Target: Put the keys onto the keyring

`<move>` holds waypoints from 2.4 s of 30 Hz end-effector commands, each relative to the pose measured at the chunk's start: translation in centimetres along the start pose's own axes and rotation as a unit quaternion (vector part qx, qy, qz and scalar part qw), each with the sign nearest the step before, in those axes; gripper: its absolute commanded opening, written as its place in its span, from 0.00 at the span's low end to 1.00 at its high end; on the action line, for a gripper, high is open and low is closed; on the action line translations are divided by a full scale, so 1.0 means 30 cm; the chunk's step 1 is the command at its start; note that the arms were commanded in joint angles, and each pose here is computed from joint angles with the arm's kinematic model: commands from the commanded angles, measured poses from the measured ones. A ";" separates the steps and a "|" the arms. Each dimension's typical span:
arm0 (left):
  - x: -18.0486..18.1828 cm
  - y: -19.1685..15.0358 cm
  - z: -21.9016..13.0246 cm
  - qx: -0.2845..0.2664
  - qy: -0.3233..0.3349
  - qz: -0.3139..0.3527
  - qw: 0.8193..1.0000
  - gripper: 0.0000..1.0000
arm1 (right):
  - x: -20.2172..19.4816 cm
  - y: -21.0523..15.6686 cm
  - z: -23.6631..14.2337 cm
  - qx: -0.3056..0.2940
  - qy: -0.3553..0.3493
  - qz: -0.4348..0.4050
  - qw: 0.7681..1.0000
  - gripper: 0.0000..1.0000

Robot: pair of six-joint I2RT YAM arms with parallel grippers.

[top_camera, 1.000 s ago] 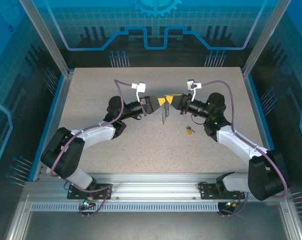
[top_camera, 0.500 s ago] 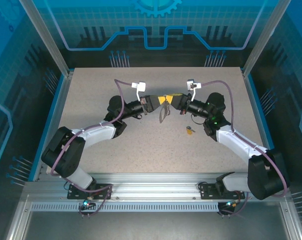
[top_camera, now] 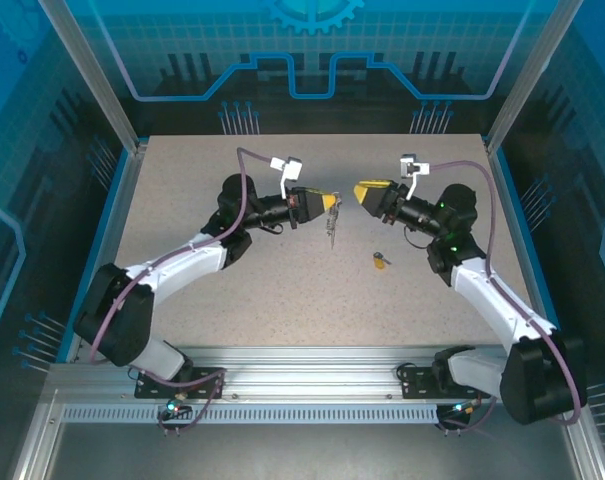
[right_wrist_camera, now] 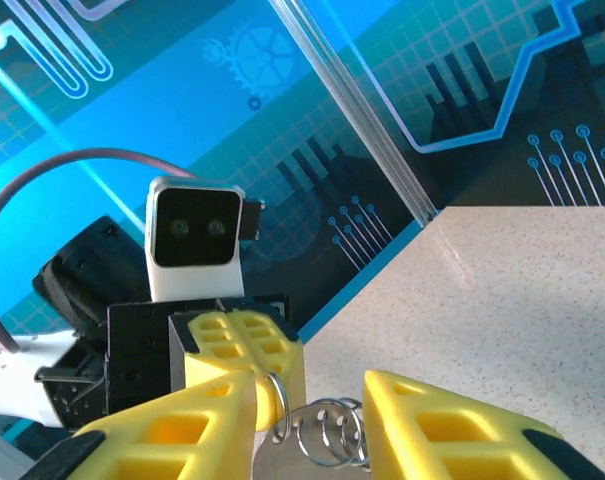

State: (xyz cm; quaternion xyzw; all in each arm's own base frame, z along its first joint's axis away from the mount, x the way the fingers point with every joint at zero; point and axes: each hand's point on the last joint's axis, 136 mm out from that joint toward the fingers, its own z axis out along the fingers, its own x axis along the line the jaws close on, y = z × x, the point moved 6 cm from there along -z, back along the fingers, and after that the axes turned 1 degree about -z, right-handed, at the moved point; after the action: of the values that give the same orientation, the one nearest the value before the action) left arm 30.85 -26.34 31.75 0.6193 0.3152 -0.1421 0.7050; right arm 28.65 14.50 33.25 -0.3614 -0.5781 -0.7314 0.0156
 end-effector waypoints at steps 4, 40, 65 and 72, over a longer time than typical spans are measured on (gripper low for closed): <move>-0.075 -0.004 -0.007 0.109 -0.013 0.071 0.991 0.00 | 0.060 -0.007 -0.017 0.061 0.047 -0.038 0.996 0.46; -0.103 0.008 -0.003 0.146 -0.026 0.079 0.986 0.00 | 0.045 -0.096 0.084 0.110 0.091 -0.029 0.989 0.02; -0.055 0.045 -0.067 -0.048 0.020 -0.002 0.999 0.41 | 0.035 -0.084 0.083 0.071 0.082 -0.017 0.994 0.00; -0.052 0.035 -0.038 -0.047 0.000 -0.009 0.999 0.38 | 0.032 -0.083 0.088 0.068 0.082 -0.012 0.994 0.00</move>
State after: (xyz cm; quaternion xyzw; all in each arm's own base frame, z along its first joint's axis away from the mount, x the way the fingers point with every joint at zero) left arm 30.16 -24.90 33.01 0.5902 0.3461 -0.1248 0.7185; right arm 28.13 17.87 31.60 -0.2984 -0.6342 -0.7081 0.0855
